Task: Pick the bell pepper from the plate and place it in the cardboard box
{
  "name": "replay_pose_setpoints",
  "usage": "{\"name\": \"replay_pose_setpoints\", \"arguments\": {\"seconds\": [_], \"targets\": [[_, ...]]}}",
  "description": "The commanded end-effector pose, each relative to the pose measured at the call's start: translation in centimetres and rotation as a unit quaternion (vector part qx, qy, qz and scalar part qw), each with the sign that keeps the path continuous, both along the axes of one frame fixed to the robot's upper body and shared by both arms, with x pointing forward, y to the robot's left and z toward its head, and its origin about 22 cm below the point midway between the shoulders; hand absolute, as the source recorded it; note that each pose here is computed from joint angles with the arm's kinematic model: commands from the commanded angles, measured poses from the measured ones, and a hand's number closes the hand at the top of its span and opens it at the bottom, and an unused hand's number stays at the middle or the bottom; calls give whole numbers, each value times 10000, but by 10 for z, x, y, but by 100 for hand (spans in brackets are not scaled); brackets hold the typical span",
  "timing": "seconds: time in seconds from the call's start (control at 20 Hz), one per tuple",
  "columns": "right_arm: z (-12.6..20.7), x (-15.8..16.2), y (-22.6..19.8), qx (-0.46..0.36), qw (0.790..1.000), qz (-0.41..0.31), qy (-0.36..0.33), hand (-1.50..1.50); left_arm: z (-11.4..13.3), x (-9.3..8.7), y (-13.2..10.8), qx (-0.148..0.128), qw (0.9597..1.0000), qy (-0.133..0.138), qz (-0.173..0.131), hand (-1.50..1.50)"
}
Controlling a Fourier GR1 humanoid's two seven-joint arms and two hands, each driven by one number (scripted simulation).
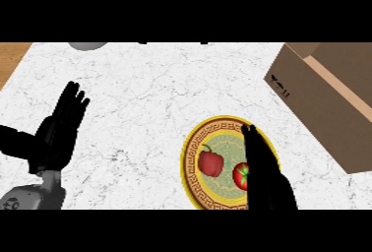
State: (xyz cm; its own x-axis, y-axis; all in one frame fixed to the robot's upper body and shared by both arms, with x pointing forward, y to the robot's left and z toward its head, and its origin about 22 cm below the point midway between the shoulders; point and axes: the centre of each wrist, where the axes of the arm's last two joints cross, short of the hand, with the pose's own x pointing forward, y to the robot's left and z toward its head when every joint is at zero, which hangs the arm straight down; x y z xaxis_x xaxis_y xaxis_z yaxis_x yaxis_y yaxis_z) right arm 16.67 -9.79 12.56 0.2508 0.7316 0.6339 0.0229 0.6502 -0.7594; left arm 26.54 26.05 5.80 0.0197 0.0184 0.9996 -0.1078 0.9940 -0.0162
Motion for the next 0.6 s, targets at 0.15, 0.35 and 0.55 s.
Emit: {"name": "replay_pose_setpoints", "arguments": {"seconds": [0.15,0.35,0.55], "targets": [[-5,28,5,51,9968,-673,432,-150,-10,-4,7,-53,10000,-80,-8,0],[-14,18,10,-7,9979,-563,306,-150,-14,8,-8,-11,9999,27,-98,0],[-25,28,21,62,9972,-569,473,-150,-12,1,-6,-27,10000,54,-45,0]]}}
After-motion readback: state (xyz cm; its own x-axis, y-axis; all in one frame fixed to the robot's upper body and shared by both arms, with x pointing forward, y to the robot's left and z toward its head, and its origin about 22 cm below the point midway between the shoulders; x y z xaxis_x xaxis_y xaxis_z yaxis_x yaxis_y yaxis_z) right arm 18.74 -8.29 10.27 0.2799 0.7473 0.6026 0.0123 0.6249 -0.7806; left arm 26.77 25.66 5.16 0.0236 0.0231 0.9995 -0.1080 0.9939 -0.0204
